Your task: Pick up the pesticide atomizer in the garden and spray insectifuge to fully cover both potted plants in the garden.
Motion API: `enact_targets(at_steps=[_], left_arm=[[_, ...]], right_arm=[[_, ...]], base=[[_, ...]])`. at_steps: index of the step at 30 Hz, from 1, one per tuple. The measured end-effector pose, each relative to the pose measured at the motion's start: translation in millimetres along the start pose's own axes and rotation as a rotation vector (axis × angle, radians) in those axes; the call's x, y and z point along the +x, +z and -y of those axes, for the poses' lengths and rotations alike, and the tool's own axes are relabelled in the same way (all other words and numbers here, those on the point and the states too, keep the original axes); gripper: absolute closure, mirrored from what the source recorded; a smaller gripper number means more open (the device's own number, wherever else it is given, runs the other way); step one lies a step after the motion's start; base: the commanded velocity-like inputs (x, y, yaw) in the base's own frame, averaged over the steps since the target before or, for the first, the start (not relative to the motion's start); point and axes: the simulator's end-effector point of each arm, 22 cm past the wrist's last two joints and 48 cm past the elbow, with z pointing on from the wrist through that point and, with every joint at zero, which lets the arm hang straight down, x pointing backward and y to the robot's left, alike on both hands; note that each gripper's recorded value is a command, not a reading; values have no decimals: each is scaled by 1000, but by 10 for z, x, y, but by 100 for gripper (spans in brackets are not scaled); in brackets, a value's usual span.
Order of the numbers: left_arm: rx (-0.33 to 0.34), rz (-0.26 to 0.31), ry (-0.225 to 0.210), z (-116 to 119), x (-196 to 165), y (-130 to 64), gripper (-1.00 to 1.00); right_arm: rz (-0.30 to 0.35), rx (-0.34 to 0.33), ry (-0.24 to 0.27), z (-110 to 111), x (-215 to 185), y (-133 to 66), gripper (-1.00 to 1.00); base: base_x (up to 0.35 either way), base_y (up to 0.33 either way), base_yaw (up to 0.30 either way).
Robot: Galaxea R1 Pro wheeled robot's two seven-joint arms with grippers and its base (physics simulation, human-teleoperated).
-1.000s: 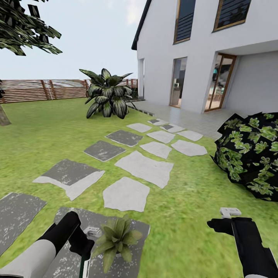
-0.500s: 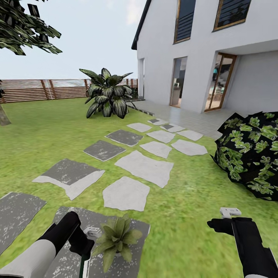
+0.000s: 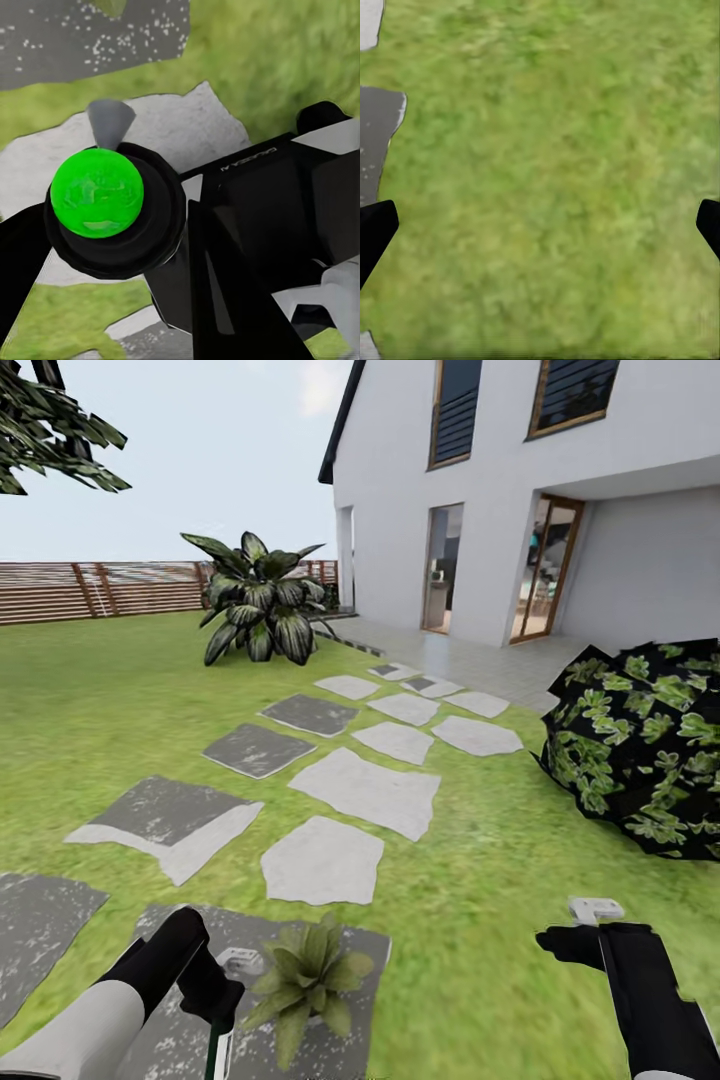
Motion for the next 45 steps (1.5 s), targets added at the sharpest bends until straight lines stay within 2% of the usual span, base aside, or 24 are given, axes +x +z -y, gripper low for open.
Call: enact_targets(at_steps=[9, 18, 40, 45], left_arm=[[-1, 0, -2, -13, 7, -3, 100], [-4, 1, -1, -19, 4, -6, 100], [2, -14, -6, -134, 13, 402, 100], [2, -14, -6, -138, 14, 402, 100]], right_arm=[[0, 1, 0, 1, 0, -2, -100], [0, 0, 0, -1, 0, -1, -100], [-14, 3, -3, -25, 247, 351, -100], [-14, 3, -3, -25, 249, 353, -100]], base=[[-37, 49, -267], [0, 0, -23], [0, 0, 0], [0, 0, 0]])
